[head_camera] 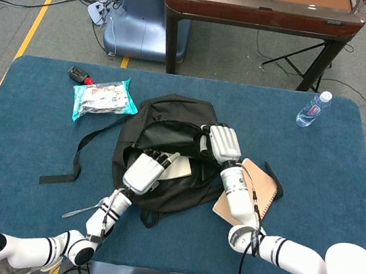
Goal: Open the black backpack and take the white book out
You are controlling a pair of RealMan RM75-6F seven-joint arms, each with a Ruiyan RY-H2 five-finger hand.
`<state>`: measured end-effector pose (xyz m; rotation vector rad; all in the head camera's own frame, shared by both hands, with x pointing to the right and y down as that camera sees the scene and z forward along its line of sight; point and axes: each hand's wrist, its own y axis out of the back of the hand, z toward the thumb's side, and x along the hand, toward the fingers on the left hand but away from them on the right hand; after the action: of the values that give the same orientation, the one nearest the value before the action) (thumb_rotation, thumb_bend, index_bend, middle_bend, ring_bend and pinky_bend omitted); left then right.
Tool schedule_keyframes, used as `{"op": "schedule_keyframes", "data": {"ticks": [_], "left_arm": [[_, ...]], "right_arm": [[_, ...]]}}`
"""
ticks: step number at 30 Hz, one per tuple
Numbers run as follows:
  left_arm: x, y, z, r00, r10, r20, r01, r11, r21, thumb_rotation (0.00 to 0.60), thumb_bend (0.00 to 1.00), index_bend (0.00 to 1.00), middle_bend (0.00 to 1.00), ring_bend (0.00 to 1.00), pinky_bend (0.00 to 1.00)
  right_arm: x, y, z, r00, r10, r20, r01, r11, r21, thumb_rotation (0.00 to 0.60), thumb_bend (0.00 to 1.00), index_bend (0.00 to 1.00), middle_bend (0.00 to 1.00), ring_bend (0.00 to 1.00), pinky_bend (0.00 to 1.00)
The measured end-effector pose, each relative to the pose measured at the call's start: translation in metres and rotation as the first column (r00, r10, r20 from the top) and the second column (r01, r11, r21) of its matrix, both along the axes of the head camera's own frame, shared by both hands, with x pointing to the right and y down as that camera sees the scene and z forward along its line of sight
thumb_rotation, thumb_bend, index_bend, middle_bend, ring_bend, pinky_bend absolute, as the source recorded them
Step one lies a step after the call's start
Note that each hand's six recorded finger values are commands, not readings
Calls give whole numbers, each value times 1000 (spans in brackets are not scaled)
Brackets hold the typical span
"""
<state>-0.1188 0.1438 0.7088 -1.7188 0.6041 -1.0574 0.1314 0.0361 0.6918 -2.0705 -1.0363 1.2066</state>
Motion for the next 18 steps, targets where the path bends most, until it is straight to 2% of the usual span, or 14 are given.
{"op": "schedule_keyframes", "data": {"ticks": [5,10,13,18], "left_arm": [[2,-18,-6,995,-85,-43,83,996,-29,600,184,159,295,322,334],[20,-31,-15,991,-111,-80,109,994,-31,600,183,159,295,322,334],[33,-30,-19,987,-124,-106,119,991,-58,600,183,159,295,322,334],[55,-14,-22,983,-110,-144,97,990,-100,600,183,151,295,322,334]], "right_arm": [[-1,0,-1,1000,-3,0,3,1000,0,600,520,601,463,339,249],[0,1,-1,1000,-1,-1,1,1000,-2,600,520,601,463,339,249],[1,0,0,1000,2,-5,-2,1000,-2,600,520,601,463,339,249],[4,-1,1,1000,6,-12,-6,1000,-1,600,520,602,463,339,249]]}}
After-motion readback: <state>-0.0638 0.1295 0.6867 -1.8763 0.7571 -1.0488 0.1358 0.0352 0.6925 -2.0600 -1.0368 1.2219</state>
